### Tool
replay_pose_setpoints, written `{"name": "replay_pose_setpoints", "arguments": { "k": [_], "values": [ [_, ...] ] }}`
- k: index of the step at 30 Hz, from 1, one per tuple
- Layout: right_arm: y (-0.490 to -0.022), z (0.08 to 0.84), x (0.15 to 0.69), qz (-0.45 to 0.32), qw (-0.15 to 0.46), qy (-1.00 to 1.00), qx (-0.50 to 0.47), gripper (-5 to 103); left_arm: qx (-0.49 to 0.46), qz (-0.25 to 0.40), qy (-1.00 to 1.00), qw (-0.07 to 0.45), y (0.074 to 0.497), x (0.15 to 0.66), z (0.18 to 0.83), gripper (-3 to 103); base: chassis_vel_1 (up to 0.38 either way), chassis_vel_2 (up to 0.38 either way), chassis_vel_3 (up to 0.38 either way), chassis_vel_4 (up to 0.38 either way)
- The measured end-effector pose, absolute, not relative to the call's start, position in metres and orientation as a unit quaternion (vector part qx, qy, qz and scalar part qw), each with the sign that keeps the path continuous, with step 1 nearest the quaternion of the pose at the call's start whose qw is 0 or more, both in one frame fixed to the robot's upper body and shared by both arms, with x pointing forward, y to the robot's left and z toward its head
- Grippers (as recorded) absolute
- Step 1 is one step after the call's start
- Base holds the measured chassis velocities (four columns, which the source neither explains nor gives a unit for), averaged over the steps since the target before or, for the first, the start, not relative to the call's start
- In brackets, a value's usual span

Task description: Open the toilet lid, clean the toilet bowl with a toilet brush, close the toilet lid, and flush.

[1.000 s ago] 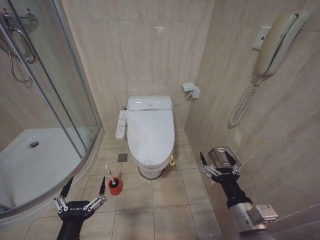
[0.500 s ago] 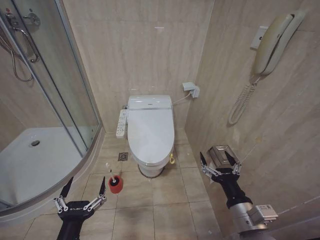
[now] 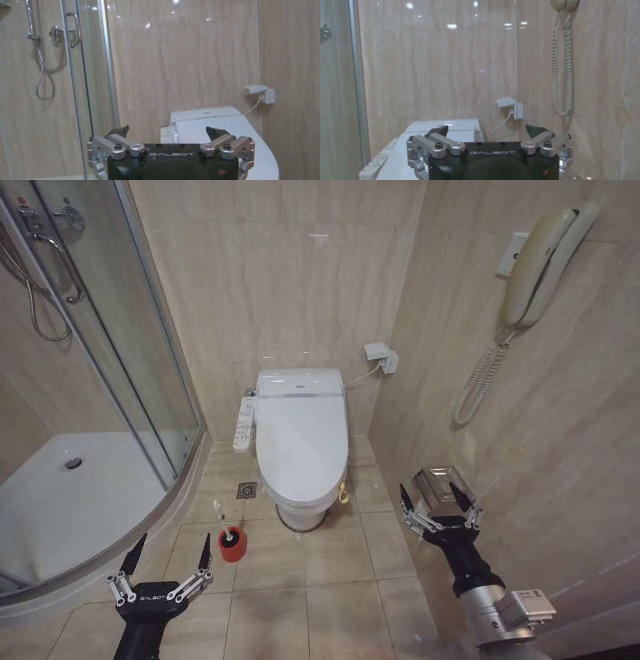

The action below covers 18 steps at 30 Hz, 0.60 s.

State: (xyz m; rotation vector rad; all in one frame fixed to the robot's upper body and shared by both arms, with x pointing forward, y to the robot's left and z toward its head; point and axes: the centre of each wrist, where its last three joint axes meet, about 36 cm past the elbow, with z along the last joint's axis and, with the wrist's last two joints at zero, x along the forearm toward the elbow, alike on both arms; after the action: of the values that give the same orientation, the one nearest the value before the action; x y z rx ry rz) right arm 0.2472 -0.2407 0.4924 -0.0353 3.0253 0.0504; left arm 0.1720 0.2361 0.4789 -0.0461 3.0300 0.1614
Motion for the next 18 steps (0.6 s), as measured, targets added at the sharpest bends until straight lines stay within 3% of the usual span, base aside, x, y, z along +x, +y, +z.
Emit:
{"name": "replay_pose_setpoints", "arguments": {
  "k": [18],
  "values": [
    [-0.2407,0.4924,0.2472,0.017,0.058,0.998,-0.012,100,-0.015,0.053,0.997,0.053,0.2361,0.1720,0.4789,100,0.000,0.000,0.000,0.000]
  ]
}}
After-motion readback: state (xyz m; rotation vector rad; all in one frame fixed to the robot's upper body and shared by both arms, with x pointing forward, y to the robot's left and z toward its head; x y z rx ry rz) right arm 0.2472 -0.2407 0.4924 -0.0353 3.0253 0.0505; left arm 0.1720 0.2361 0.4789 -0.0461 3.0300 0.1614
